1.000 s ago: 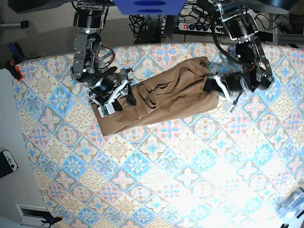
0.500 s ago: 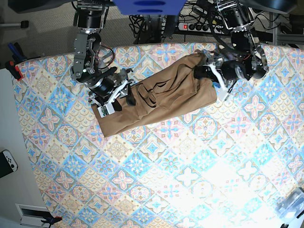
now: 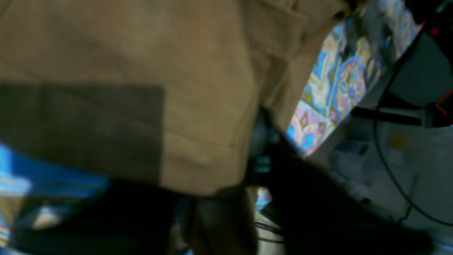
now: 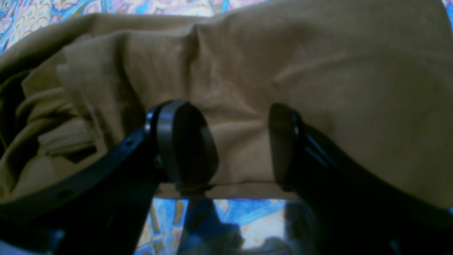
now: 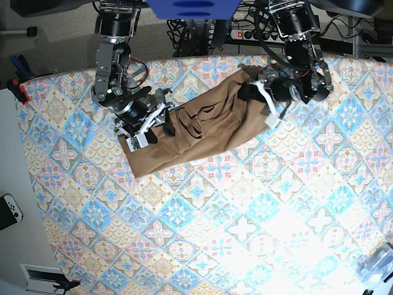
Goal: Layout the t-shirt on the table in an organized manner, then fold the t-shirt properly
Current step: 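Grasp the folded shirt end with the left gripper and lift it, then fold the lifted end with the left gripper over toward the right gripper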
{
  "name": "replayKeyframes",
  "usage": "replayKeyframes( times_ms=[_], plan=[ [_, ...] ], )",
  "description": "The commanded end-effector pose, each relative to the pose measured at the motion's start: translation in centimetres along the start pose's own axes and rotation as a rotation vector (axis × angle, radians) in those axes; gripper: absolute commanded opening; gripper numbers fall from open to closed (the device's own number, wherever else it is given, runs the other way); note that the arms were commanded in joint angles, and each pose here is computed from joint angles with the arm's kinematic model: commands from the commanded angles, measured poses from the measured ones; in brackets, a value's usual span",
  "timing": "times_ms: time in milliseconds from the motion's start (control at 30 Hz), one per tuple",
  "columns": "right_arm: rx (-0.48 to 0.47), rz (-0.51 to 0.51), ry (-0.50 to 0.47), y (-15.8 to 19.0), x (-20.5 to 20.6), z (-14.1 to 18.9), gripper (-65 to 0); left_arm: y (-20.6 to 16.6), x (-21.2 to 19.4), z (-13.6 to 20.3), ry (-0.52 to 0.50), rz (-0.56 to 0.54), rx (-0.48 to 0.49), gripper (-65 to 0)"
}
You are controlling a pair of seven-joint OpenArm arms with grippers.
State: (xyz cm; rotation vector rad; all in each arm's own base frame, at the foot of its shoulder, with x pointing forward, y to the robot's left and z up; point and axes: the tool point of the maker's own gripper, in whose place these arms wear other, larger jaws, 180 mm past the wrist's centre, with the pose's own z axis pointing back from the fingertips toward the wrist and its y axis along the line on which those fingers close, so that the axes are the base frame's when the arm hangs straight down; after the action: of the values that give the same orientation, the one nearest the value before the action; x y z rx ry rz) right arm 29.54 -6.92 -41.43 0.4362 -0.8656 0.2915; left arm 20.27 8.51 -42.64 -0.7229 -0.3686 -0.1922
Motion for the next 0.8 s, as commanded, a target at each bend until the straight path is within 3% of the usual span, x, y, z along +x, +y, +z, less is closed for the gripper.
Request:
replayKeyframes(
  times_ms=[0, 300, 600, 767],
  plan=[
    [-0.006, 0.012, -0.05, -0.2, 1.6, 0.2, -31.3, -0.3, 1.1, 0.0, -0.016, -0.021, 0.0, -65.0],
    [-0.006, 0.013, -0.051, -0.2, 1.7, 0.2, -31.2, 1.2, 4.6, 0.2, -0.015, -0.086, 0.107, -65.0],
    [-0.018, 0.048, -0.099, -0.2, 3.7, 1.0, -31.2, 6.3, 9.3, 4.8, -0.023, -0.158, 0.24, -65.0],
    [-0.024, 0.068, -0.125, -0.2, 4.7, 1.4, -31.2, 7.0, 10.7, 6.2, -0.035, -0.187, 0.276, -65.0]
  ],
)
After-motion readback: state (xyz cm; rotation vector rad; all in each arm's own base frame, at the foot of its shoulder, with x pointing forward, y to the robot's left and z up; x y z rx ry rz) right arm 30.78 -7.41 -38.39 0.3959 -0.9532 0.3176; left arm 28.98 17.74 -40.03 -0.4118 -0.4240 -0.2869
